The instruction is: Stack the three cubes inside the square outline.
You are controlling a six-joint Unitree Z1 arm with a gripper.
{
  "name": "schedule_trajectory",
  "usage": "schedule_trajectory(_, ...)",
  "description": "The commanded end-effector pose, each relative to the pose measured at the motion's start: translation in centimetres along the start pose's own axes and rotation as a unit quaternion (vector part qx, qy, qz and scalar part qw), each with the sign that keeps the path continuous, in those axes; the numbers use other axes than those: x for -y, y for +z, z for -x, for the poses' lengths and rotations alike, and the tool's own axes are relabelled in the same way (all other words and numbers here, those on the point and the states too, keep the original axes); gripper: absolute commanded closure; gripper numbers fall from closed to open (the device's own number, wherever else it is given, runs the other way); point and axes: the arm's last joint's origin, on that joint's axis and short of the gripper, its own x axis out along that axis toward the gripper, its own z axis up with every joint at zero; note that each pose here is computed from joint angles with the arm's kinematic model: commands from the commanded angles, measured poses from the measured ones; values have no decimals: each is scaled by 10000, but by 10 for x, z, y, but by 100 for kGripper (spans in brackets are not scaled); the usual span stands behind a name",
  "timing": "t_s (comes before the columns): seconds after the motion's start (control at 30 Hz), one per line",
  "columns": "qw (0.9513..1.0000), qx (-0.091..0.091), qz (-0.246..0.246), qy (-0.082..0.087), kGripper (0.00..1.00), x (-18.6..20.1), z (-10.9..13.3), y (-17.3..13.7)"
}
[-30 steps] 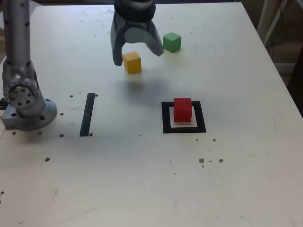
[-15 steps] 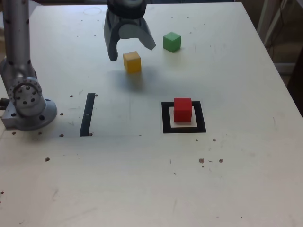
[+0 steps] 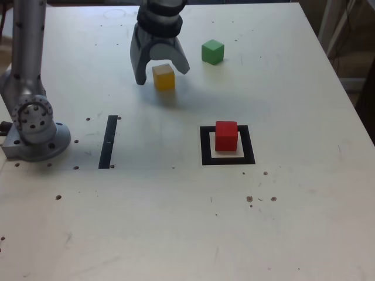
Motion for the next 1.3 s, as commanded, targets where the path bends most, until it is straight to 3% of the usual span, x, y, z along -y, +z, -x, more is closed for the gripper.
schedule_trajectory(0.0,10000,-30,-9,-25,8,0,-5,2)
schedule_trajectory(0.23,10000,61,2,-59,16,1,-12,9)
schedule_trajectory(0.47,9998,184,27,-91,43,1,-9,10)
schedule_trajectory(0.83,9995,313,51,-34,66,0,-3,9)
schedule_trajectory(1.27,9993,365,22,-82,73,-1,3,7)
